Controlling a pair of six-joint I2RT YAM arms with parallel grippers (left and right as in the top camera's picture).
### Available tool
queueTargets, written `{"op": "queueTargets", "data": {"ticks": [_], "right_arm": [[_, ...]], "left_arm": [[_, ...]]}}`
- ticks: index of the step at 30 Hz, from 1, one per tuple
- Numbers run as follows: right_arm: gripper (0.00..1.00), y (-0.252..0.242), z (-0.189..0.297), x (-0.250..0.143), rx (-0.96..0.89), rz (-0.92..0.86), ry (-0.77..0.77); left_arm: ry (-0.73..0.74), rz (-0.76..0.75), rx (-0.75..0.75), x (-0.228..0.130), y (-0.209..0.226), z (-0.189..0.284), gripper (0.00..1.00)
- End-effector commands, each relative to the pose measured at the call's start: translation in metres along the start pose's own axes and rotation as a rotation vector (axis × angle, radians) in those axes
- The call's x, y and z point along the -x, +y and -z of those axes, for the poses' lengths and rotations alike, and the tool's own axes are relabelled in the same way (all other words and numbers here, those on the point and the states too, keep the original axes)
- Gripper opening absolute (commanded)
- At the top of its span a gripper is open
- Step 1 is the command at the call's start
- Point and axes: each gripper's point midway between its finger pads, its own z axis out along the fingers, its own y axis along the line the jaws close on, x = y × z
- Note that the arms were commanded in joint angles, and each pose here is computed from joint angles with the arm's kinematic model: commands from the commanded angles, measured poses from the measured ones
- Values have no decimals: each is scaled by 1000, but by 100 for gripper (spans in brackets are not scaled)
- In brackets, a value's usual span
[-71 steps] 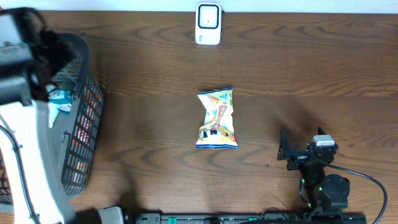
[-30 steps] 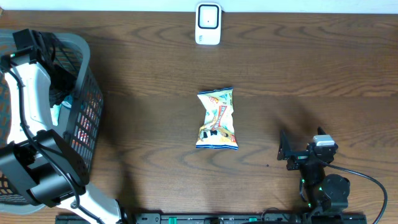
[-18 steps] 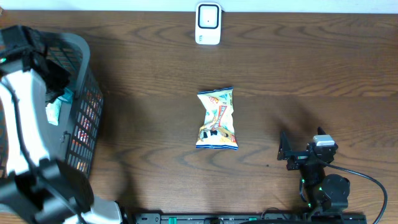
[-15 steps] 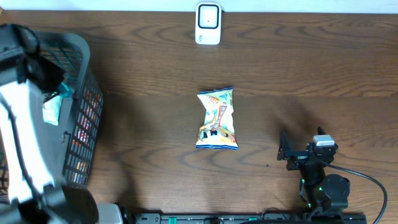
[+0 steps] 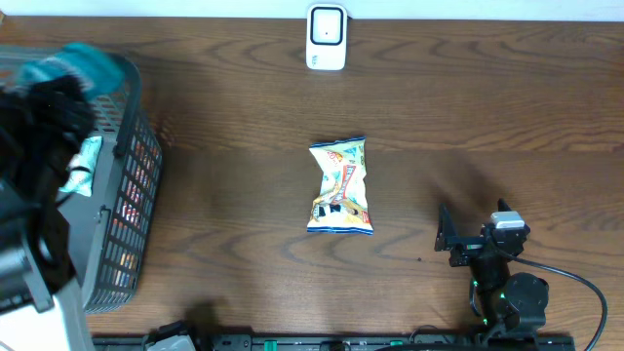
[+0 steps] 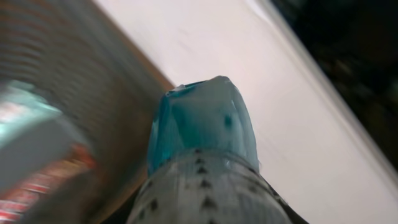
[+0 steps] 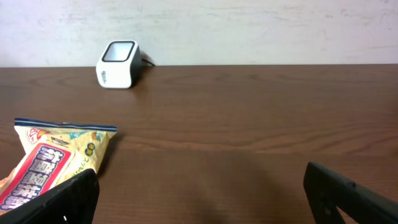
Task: Scan the item barcode
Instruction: 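Grasp the blue Listerine bottle in the basket with the left gripper, then carry the Listerine bottle to the scanner with the left gripper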
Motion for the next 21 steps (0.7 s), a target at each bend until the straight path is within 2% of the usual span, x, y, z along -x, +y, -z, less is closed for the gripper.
{"op": "queueTargets", "data": {"ticks": [1, 9, 15, 17, 21], "right_arm": [[99, 2, 0, 0, 6, 15, -2], [99, 2, 0, 0, 6, 15, -2], [99, 2, 0, 0, 6, 15, -2], [99, 2, 0, 0, 6, 15, -2], [99, 2, 0, 0, 6, 15, -2]], "left_arm": [[156, -4, -209, -33, -50, 7, 8], [410, -124, -337, -115, -108, -18, 8], [622, -205, -329, -197, -132, -63, 8], [723, -241, -298, -243, -135, -88, 8], [840, -286, -244, -302, -129, -115, 8]]}}
